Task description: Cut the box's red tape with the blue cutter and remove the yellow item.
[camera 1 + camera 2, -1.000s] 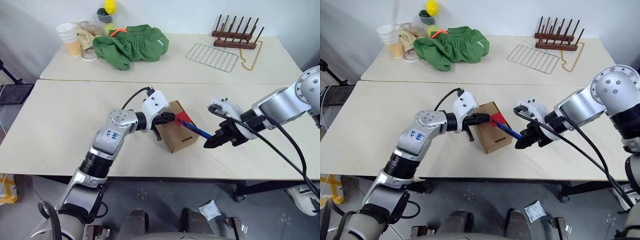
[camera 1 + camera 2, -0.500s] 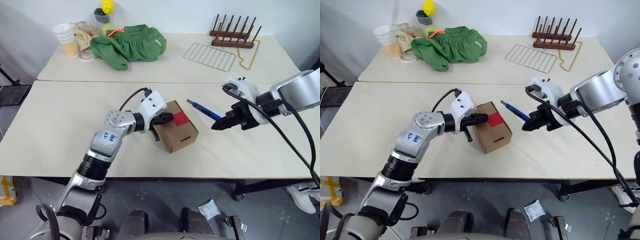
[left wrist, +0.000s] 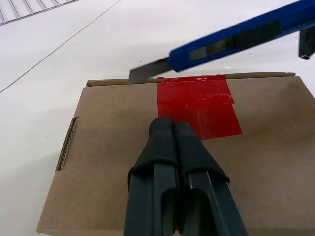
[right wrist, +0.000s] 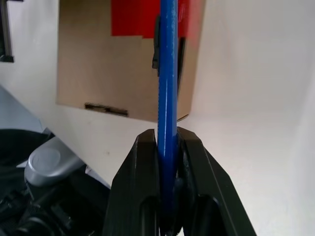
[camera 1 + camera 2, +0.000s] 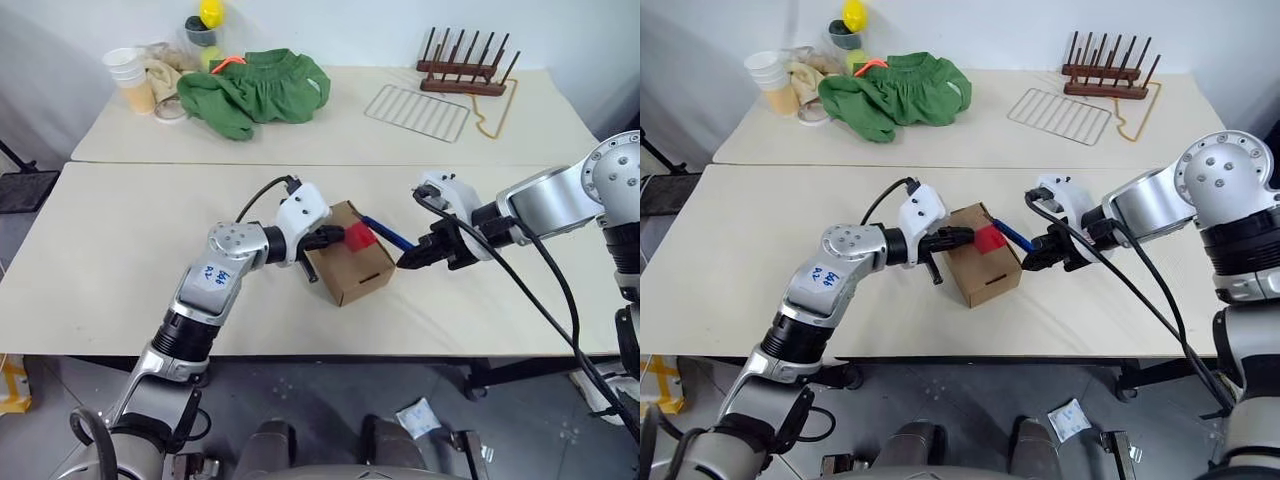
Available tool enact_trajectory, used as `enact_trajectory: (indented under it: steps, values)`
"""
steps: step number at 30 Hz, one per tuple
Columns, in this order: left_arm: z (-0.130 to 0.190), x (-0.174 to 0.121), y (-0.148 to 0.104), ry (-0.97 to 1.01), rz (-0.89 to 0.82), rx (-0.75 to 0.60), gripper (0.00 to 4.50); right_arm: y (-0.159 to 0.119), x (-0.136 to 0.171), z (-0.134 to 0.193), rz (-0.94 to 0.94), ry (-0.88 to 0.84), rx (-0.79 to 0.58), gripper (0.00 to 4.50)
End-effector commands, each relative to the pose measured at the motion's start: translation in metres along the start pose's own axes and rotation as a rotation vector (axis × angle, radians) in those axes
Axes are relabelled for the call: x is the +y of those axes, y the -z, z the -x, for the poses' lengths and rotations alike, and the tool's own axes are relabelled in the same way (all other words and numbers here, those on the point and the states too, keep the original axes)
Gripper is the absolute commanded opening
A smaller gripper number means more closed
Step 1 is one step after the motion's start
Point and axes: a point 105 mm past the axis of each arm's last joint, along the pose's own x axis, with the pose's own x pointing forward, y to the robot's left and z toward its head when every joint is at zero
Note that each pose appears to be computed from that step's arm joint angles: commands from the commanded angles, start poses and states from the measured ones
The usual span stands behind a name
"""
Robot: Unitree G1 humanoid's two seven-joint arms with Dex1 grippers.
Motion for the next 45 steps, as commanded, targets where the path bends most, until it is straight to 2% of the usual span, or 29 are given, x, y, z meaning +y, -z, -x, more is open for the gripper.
enact_trajectory:
  steps: [1,24,36,45]
  values:
    - [-0.001,-0.007,0.019,0.024,0.046,0.059,0.00,-0.006,0.001,0.005,0.001,0.000,-0.040,0.15]
    - [-0.001,-0.005,0.018,0.011,0.059,0.058,0.00,0.005,-0.002,0.000,-0.010,0.006,-0.001,0.15]
    - [-0.005,-0.006,0.017,0.008,0.068,0.049,0.00,0.024,-0.005,0.007,-0.004,0.013,0.128,0.15]
    - [-0.004,-0.007,0.019,-0.008,0.086,0.044,0.00,0.027,-0.002,0.009,-0.002,-0.010,0.183,0.15]
